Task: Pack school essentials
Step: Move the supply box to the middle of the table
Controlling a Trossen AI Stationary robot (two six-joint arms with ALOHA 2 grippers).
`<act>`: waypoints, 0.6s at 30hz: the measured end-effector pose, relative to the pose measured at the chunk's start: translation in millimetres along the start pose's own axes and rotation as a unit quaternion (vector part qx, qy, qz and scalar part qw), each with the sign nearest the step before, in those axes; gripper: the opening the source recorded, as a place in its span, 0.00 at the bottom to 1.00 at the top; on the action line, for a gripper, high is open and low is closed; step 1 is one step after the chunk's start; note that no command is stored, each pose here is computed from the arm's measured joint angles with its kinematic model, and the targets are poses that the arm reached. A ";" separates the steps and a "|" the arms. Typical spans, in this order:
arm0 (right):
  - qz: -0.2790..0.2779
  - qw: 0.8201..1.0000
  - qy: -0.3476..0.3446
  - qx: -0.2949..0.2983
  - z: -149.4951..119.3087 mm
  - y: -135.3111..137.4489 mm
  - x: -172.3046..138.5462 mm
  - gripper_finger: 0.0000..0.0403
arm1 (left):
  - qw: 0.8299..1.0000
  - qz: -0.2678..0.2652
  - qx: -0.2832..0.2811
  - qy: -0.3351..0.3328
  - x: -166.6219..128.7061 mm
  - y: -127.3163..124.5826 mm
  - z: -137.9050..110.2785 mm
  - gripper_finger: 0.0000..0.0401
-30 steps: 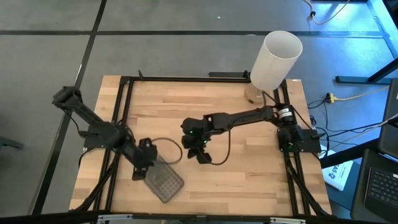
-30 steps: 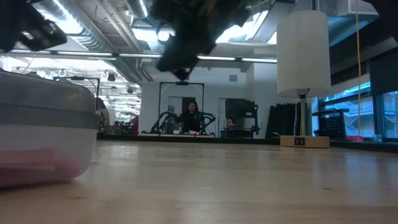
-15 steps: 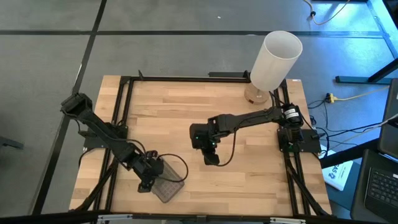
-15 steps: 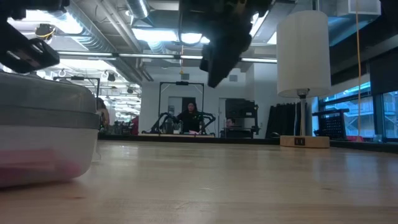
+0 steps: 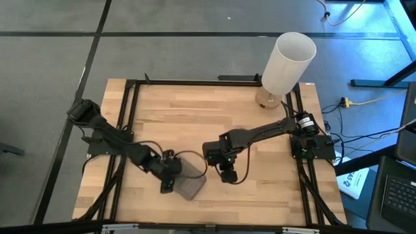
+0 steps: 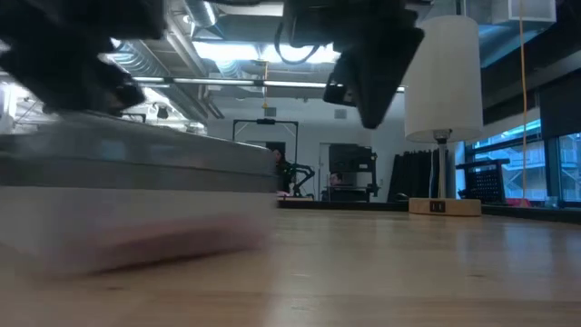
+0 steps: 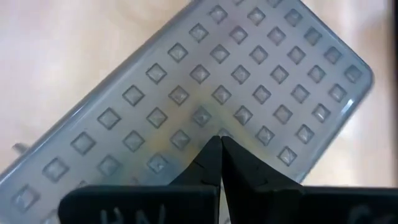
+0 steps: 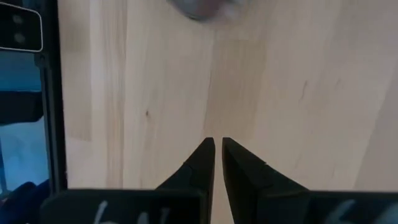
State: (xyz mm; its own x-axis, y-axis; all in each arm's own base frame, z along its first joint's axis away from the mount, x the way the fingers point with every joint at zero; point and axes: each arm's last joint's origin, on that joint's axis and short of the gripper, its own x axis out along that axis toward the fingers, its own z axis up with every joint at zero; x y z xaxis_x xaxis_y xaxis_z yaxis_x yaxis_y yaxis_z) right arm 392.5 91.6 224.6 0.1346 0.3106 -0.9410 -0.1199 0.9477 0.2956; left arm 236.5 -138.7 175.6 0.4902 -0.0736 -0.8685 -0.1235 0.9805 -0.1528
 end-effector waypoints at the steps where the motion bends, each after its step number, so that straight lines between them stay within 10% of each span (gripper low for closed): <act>1: 0.000 1.000 0.004 0.004 -1.1 2.1 0.6 0.09 | 1.000 0.012 0.000 -0.009 0.9 4.4 3.8 0.00; 18: -0.011 1.000 0.020 -0.002 -5.2 8.9 3.0 0.09 | 0.989 0.122 0.027 -0.080 8.6 83.9 54.7 0.00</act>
State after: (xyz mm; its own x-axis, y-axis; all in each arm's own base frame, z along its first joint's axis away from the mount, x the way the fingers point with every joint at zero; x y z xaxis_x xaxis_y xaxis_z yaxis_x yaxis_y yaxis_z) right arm 386.8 100.6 223.6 0.0987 0.2857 -0.9532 -0.1222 0.9541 0.2733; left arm 277.5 -47.1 181.1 0.5823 0.1921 -0.7900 -0.2103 0.9742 0.0818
